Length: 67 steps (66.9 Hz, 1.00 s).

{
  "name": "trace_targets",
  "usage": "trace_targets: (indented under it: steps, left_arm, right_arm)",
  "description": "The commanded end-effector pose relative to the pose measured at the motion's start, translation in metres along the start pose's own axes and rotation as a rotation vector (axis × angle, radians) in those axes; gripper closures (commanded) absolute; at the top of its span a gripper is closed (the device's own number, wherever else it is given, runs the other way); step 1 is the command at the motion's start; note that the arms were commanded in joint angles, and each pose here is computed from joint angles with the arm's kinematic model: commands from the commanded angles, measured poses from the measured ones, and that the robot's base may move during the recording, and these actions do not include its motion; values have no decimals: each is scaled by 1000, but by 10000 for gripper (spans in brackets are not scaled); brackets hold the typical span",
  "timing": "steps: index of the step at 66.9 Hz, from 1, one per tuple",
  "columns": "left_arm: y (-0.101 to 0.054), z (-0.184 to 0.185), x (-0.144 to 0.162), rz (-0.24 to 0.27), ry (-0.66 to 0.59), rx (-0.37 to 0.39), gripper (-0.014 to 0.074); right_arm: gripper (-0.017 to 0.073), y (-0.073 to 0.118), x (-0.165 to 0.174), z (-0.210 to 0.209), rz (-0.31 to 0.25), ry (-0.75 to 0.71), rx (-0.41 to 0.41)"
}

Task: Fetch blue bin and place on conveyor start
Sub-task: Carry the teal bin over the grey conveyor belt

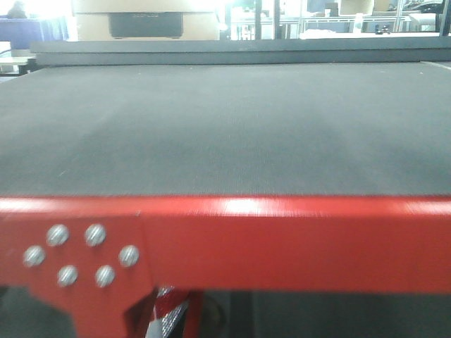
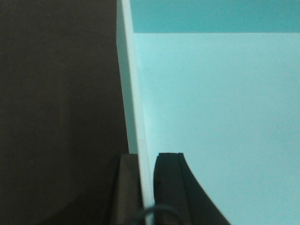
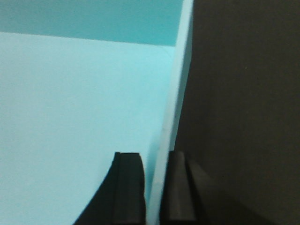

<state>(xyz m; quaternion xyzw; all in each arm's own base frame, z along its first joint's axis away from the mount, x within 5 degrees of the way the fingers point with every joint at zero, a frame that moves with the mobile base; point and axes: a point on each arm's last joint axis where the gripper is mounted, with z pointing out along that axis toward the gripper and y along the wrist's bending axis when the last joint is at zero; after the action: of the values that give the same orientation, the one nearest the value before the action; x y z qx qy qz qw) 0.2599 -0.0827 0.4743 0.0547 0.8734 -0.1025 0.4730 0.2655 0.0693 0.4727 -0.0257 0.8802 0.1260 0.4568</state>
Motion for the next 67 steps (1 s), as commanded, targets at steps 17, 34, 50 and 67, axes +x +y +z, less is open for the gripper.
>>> trace_targets:
  steps: [17,34,50,67]
  left_arm:
    - [5,-7,-6,41,-55,-42,704]
    - [5,-7,-6,41,-55,-42,704]
    - [5,-7,-6,41,-55,-42,704]
    - [5,-7,-6,41,-55,-42,704]
  right_arm:
    - [712,-4,-6,-12,-47,-65,37]
    - [712,-4,-6,-12,-47,-65,37]
    - [712,-4,-6,-12,-47,-65,37]
    - [712,-4,-6,-12,-47,-65,37]
